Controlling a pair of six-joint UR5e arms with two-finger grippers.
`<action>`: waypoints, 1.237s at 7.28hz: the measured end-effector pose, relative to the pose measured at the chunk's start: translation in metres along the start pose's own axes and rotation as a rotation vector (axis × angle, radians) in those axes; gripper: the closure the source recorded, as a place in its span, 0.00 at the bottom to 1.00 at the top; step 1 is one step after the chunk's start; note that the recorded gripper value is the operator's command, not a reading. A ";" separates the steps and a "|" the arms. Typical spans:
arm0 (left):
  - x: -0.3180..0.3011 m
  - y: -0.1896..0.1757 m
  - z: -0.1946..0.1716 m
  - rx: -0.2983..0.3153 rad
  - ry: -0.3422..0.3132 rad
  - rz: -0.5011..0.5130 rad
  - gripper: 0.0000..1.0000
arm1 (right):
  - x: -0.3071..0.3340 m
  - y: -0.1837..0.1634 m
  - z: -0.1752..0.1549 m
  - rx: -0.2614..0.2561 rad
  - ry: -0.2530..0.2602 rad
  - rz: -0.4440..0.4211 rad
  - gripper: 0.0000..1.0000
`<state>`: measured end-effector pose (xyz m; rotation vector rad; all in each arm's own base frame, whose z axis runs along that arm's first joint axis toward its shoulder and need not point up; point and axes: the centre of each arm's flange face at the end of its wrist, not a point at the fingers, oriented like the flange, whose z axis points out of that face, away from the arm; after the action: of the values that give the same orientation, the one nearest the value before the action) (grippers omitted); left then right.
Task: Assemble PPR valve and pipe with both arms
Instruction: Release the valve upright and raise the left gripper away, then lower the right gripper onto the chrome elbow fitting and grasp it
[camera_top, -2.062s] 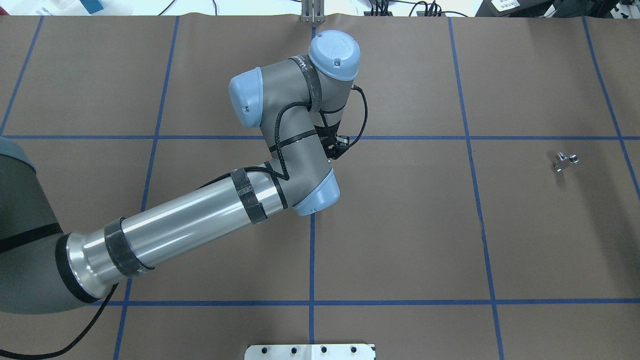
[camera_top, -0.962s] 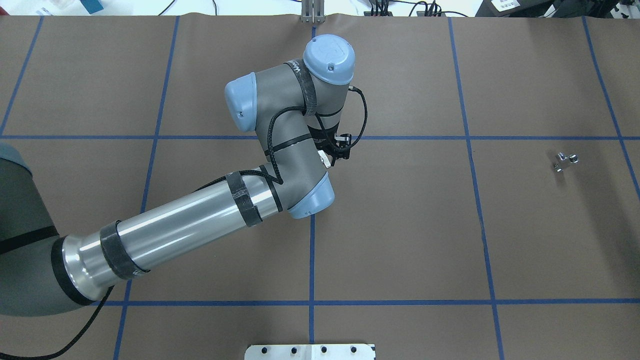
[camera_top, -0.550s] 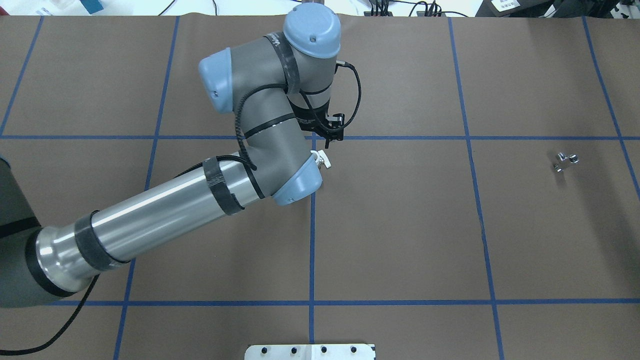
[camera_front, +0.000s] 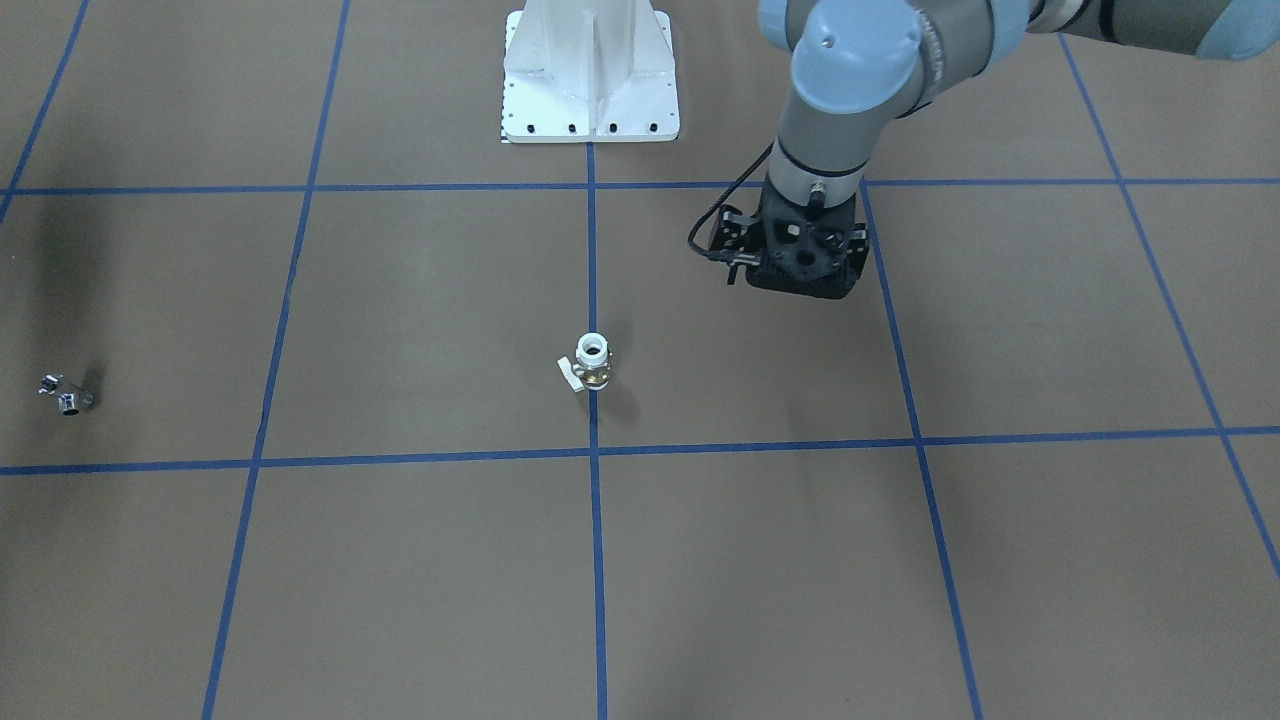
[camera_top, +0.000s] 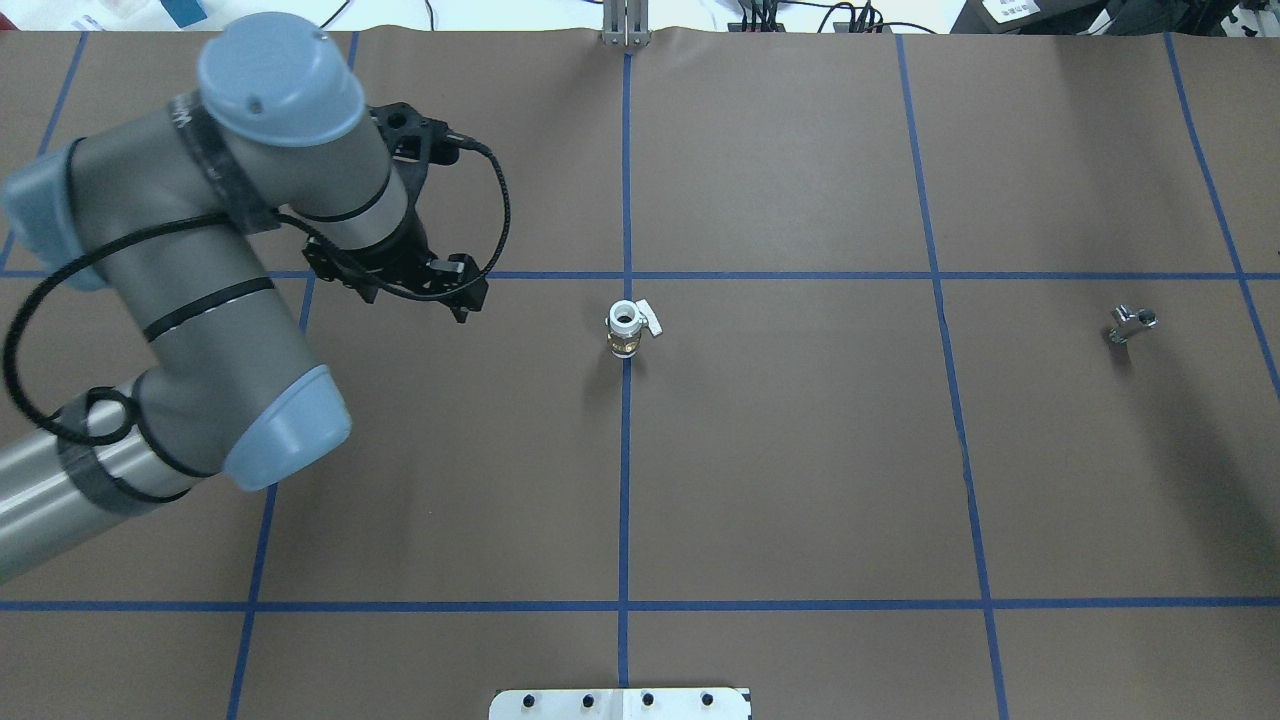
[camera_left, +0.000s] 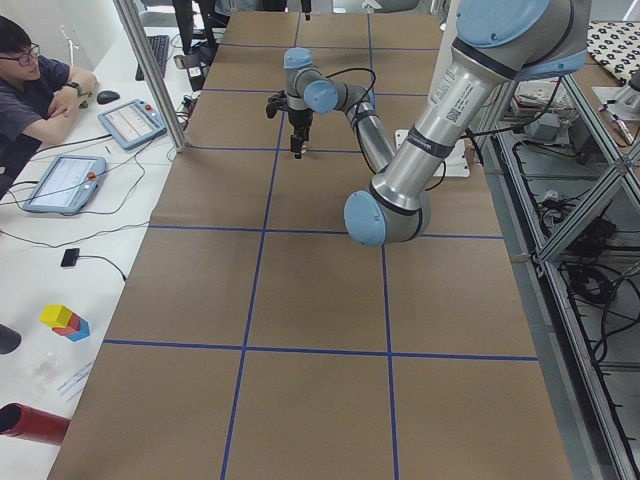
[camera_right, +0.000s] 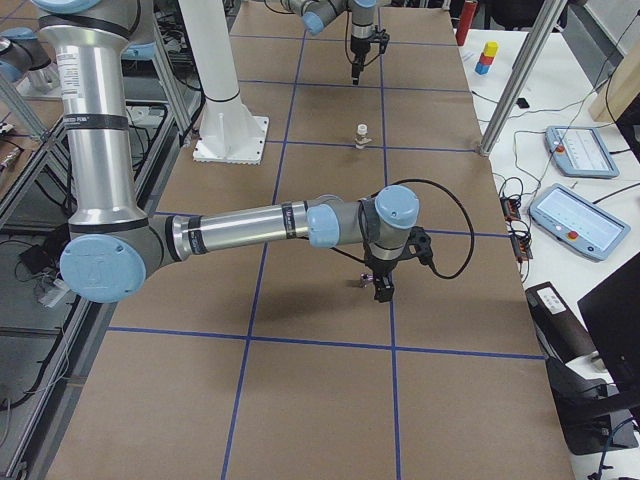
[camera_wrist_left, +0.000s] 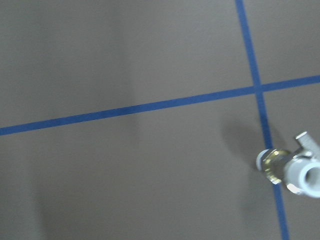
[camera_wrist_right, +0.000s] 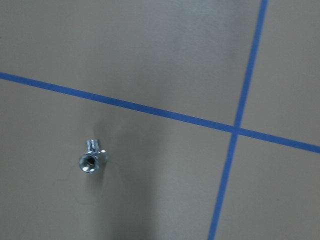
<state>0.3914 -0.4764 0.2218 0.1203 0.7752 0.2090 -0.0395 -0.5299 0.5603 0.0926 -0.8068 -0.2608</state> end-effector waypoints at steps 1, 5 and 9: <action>-0.025 0.016 -0.001 -0.001 -0.008 0.015 0.00 | -0.021 -0.009 0.017 -0.009 -0.007 -0.034 0.01; -0.058 0.036 -0.001 -0.008 -0.026 0.026 0.00 | -0.043 -0.010 0.088 -0.024 -0.009 -0.134 0.01; -0.057 0.036 0.001 -0.010 -0.027 0.026 0.00 | -0.058 -0.011 0.125 -0.077 -0.019 -0.173 0.16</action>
<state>0.3473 -0.4549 0.2678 0.1234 0.7461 0.2359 -0.1709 -0.5228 0.6040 0.0875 -0.8073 -0.4560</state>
